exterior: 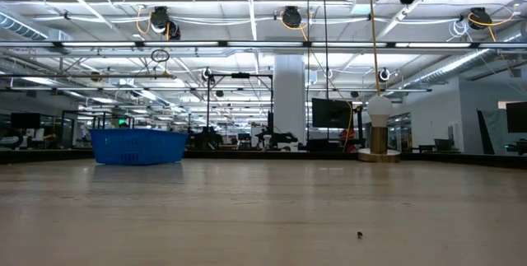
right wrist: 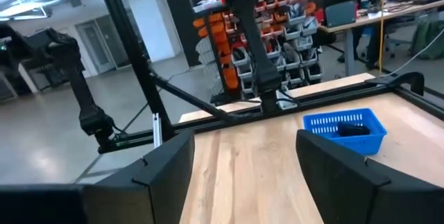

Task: Pick & Place Office items
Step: Return to Home Position

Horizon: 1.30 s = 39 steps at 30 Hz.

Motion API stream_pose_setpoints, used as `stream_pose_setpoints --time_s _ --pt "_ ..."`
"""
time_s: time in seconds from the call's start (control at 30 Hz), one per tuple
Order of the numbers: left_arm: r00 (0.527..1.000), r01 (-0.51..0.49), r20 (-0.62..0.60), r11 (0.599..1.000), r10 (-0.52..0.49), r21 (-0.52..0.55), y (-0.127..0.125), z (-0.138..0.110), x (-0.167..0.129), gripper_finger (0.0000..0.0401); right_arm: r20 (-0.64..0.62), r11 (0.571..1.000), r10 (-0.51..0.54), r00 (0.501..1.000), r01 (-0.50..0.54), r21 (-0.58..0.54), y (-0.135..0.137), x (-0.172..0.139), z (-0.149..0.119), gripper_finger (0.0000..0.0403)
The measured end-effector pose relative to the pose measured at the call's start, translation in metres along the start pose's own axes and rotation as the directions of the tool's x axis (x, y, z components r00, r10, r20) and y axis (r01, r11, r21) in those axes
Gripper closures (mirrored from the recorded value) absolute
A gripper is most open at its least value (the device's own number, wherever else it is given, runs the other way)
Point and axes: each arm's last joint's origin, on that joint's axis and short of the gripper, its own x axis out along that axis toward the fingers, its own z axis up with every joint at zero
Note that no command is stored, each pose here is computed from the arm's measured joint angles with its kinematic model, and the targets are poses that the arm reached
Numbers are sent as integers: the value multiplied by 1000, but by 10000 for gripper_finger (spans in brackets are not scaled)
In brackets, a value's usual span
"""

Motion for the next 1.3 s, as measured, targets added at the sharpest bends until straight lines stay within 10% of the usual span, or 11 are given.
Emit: stream_pose_setpoints --time_s 0.6,1.3 --pt "941 -272 -143 938 306 217 -23 13 -83 270 174 969 -245 954 247 12 -66 -7 30 159" --pt "986 -164 14 964 165 212 -31 -84 -185 270 140 933 -337 931 351 -86 -71 -60 33 247"
